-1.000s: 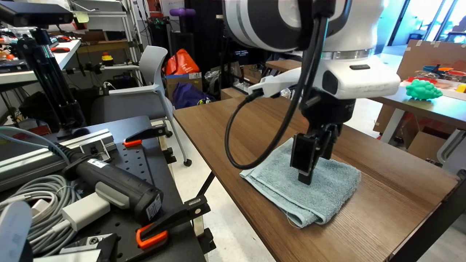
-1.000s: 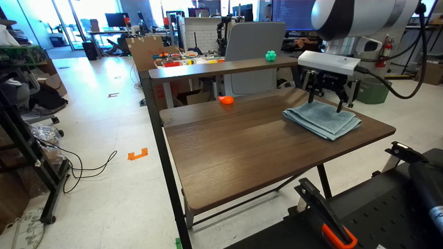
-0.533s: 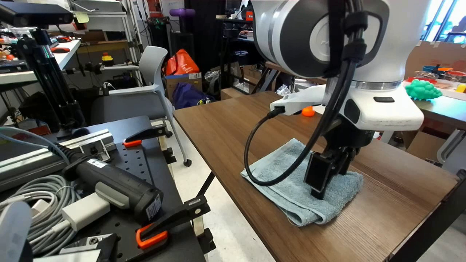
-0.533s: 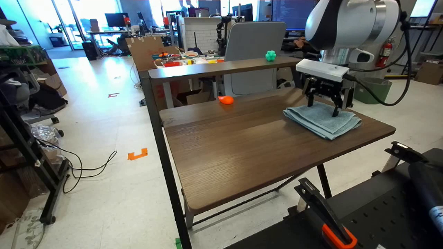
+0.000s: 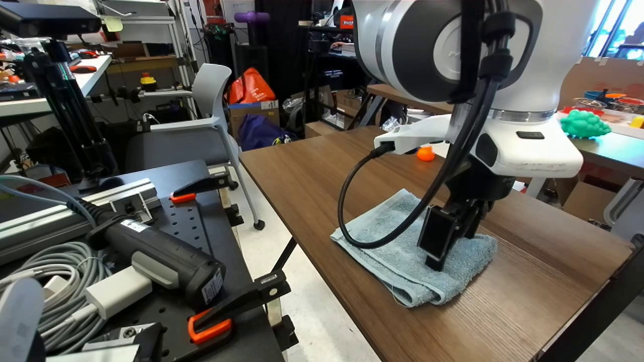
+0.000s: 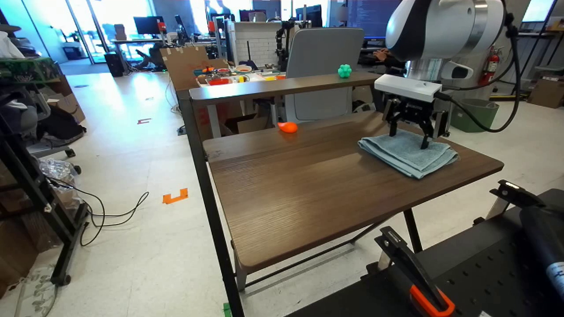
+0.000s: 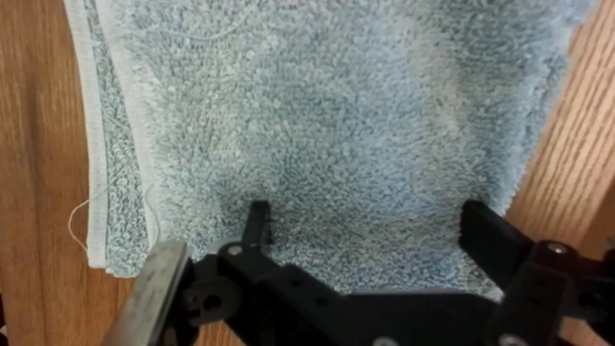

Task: Wipe the table

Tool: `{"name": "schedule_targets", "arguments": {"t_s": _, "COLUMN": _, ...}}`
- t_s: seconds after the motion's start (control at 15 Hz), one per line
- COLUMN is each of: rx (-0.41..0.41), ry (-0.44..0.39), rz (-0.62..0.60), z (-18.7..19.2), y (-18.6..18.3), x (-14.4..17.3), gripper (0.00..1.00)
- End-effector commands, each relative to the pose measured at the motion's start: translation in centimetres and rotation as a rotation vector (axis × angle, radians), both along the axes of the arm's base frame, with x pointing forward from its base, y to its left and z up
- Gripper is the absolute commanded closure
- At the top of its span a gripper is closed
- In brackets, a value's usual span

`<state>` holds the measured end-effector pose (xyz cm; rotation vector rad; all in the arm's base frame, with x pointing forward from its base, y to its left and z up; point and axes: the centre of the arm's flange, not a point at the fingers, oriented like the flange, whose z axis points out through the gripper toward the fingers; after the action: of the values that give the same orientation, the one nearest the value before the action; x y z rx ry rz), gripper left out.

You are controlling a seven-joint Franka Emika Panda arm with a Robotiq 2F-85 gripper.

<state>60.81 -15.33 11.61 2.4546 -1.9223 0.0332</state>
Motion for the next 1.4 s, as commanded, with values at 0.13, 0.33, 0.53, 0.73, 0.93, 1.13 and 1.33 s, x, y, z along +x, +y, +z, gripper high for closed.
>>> {"name": "schedule_targets", "arguments": {"t_s": 0.13, "rx": -0.016, "ry": 0.046, "rz": 0.047, "z": -1.5, "y": 1.5, "x": -0.8, "gripper": 0.00}}
{"name": "schedule_targets", "arguments": {"t_s": 0.33, "rx": -0.052, "ry": 0.041, "rz": 0.005, "z": -4.3, "y": 2.3, "x": 0.4, "gripper": 0.00}}
{"name": "schedule_targets", "arguments": {"t_s": 0.53, "rx": -0.071, "ry": 0.047, "rz": -0.074, "z": -6.9, "y": 1.8, "x": 1.9, "gripper": 0.00}}
{"name": "schedule_targets", "arguments": {"t_s": 0.73, "rx": -0.072, "ry": -0.010, "rz": -0.213, "z": -6.7, "y": -0.7, "x": 4.8, "gripper": 0.00}}
{"name": "schedule_targets", "arguments": {"t_s": 0.93, "rx": -0.072, "ry": -0.061, "rz": -0.383, "z": -6.0, "y": -4.9, "x": 8.3, "gripper": 0.00}}
{"name": "schedule_targets", "arguments": {"t_s": 1.13, "rx": -0.069, "ry": -0.082, "rz": -0.540, "z": -6.0, "y": -8.7, "x": 10.0, "gripper": 0.00}}
{"name": "schedule_targets", "arguments": {"t_s": 1.33, "rx": -0.058, "ry": -0.060, "rz": -0.558, "z": -6.2, "y": -8.3, "x": 10.0, "gripper": 0.00}}
